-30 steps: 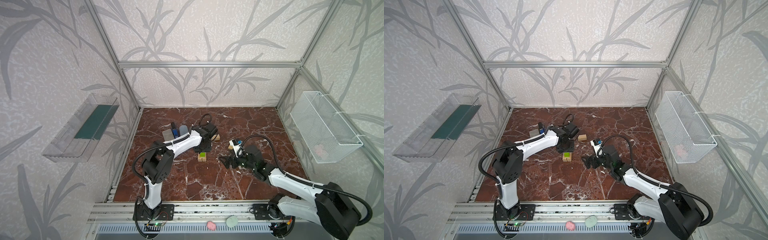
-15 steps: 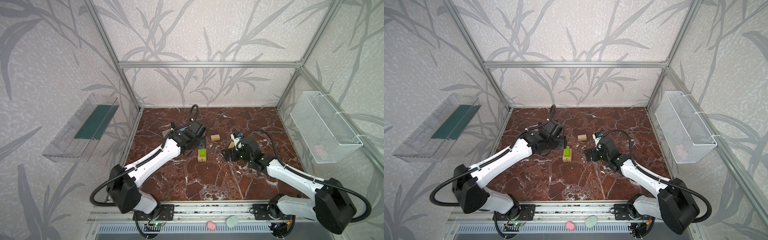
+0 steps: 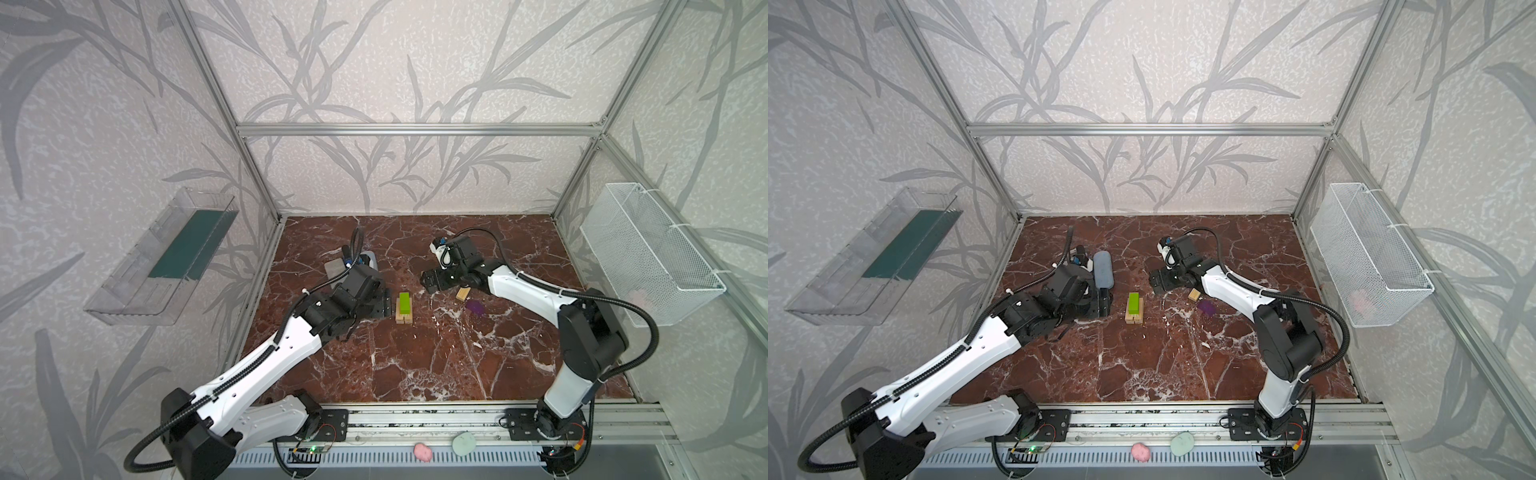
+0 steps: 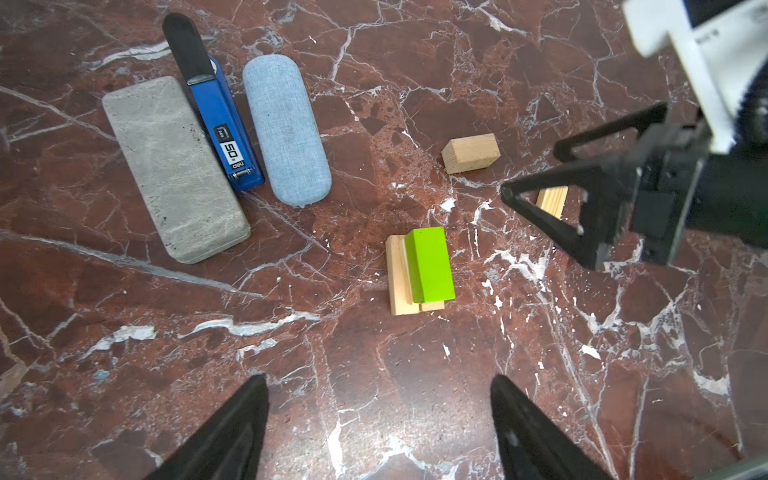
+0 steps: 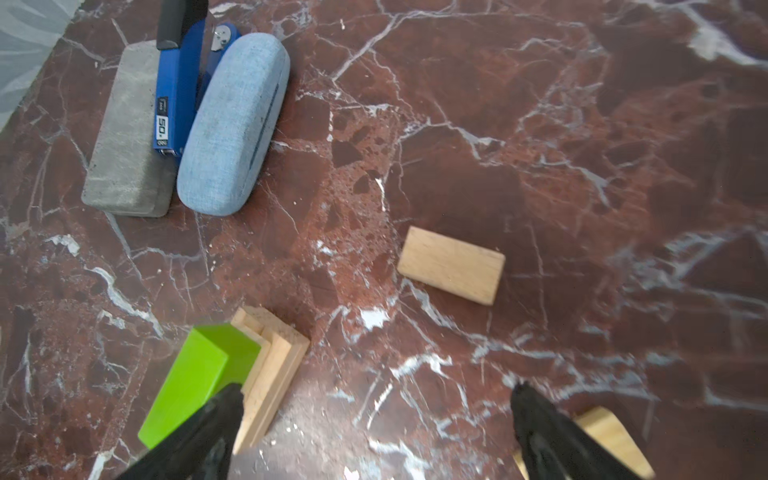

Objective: Build the wood block tower
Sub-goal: 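Lift the left gripper away while the right gripper reaches for a wooden block, then grasp the small wooden block with the right gripper and lift it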

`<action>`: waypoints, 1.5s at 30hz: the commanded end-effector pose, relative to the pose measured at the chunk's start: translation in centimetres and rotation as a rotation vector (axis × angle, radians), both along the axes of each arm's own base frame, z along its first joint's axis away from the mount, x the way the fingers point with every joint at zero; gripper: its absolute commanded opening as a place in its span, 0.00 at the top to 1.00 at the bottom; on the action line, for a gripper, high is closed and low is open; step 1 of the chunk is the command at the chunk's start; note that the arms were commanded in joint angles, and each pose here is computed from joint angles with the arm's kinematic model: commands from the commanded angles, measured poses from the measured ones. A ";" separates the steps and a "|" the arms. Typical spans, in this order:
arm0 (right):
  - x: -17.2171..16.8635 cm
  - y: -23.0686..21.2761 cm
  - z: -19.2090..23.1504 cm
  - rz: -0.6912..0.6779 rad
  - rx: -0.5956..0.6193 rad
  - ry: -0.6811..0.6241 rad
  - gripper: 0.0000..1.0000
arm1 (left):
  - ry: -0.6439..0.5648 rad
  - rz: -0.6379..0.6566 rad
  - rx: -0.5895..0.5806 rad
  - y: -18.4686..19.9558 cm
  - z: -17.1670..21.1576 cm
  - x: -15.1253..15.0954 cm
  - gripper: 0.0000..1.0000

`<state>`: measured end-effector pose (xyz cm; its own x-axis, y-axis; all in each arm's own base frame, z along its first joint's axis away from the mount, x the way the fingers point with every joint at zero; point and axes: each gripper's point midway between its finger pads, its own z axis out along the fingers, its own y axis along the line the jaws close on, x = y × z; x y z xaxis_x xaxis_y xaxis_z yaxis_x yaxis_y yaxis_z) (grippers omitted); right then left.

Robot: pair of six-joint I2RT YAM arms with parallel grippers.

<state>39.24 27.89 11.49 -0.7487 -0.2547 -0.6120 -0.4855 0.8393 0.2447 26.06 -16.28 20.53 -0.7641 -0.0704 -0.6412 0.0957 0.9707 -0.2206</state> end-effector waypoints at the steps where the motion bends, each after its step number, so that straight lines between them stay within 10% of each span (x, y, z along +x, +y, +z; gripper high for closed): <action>1: 1.1 1.6 -1.0 0.060 0.030 0.056 0.01 | -0.055 0.022 0.005 1.2 0.7 -0.1 0.14; 16: 6.4 2.3 -5.8 0.081 -0.052 0.161 0.14 | -0.085 0.050 0.011 1.6 0.1 0.7 0.00; 45: 4.4 -0.9 -7.9 0.078 -0.341 0.186 0.36 | -0.076 0.077 -0.006 1.2 0.9 1.5 0.00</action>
